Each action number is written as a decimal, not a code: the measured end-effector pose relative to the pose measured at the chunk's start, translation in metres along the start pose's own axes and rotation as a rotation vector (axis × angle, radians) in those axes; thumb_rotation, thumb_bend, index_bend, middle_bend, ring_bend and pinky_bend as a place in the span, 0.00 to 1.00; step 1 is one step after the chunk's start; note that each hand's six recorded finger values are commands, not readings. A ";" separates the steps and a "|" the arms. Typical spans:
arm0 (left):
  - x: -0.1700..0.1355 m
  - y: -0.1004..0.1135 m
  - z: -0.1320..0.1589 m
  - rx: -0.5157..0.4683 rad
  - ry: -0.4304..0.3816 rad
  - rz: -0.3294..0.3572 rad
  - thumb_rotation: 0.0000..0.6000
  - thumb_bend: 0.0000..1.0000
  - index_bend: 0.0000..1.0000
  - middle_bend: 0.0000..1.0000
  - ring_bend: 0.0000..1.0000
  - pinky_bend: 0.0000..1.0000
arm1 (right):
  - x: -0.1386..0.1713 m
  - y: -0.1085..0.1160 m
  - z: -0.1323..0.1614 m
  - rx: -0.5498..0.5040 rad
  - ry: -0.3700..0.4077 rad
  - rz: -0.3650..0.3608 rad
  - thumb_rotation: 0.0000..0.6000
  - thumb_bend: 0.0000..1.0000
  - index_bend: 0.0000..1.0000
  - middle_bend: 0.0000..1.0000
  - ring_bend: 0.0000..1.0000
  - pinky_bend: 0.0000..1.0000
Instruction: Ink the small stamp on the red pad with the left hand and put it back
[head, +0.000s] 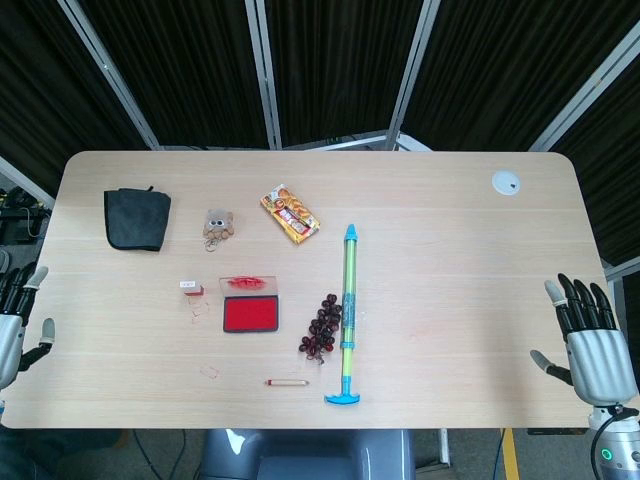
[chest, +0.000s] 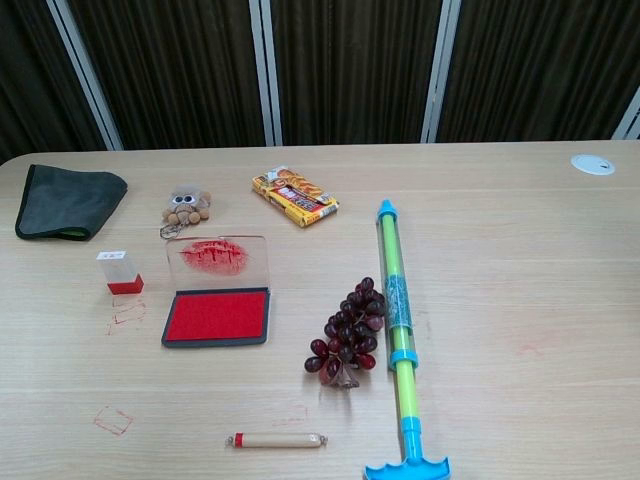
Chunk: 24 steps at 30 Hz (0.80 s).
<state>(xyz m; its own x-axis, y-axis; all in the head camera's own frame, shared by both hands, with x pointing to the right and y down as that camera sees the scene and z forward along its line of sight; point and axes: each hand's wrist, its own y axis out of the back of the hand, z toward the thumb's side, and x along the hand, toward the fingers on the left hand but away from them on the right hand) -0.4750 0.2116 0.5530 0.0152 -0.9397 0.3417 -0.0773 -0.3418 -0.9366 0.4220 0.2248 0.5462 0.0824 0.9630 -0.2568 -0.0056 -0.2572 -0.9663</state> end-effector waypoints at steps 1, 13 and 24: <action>0.000 0.000 0.000 0.004 0.000 0.001 1.00 0.00 0.00 0.00 0.00 0.00 | 0.000 0.000 0.000 -0.002 0.000 0.000 1.00 0.00 0.00 0.00 0.00 0.00; 0.020 -0.017 0.009 0.000 -0.010 -0.041 1.00 0.00 0.00 0.00 0.71 0.77 | -0.007 -0.005 0.003 -0.006 0.001 0.016 1.00 0.00 0.00 0.00 0.00 0.00; 0.110 -0.087 0.088 -0.079 -0.054 -0.205 1.00 0.01 0.07 0.07 0.82 0.87 | -0.014 -0.015 -0.008 0.020 -0.040 0.050 1.00 0.00 0.00 0.00 0.00 0.00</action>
<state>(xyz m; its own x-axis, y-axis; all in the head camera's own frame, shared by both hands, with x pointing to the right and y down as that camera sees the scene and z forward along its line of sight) -0.3786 0.1369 0.6649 0.0918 -0.8504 0.5180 -0.1444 -0.5261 -0.8381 0.4291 0.2142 0.5644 0.0415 0.9515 -0.3050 -0.0285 -0.3040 -0.9523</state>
